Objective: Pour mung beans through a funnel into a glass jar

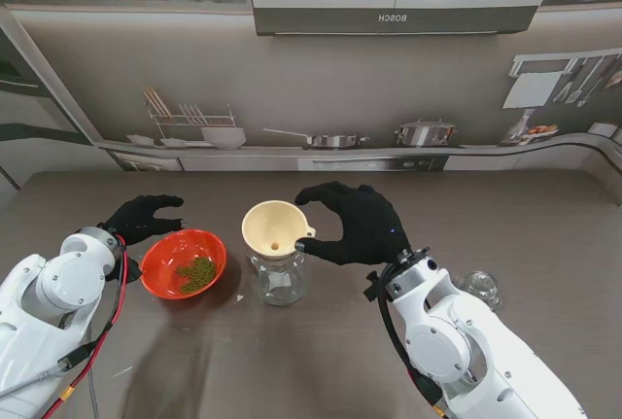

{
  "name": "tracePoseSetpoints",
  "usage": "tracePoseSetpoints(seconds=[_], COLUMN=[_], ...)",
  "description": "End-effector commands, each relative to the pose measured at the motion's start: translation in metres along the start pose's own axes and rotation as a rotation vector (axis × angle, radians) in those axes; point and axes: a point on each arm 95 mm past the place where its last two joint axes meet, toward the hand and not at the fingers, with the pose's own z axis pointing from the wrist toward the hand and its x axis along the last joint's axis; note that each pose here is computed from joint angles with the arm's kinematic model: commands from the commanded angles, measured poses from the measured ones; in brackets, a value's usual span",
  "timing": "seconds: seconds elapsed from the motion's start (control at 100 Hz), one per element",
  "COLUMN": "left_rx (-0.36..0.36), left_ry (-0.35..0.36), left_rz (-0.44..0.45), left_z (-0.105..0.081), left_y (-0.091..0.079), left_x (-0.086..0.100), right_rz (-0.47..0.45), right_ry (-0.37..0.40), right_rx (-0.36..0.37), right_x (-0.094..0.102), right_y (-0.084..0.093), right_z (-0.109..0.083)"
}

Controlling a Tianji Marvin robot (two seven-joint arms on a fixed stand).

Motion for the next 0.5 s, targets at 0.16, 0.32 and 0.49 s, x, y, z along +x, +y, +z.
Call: tracePoseSetpoints(seconds=[0.16, 0.32, 0.49], left_rx=[-0.055, -0.093, -0.126], left_ry=[-0.027, -0.046, -0.066], left_rz=[0.038, 0.067, 0.092], left_z=[0.013, 0.023, 0.031], left_y=[0.007, 0.010, 0.013], left_x=[-0.011, -0.017, -0.021], right_rz=[0.014, 0.021, 0.025], right_ry=[-0.004, -0.006, -0.007], right_rx=[0.017, 0.021, 0.027], right_x=[0.001, 0.001, 0.001], right_y=[-0.003, -0.003, -0.004], right_z=[-0.001, -0.001, -0.001])
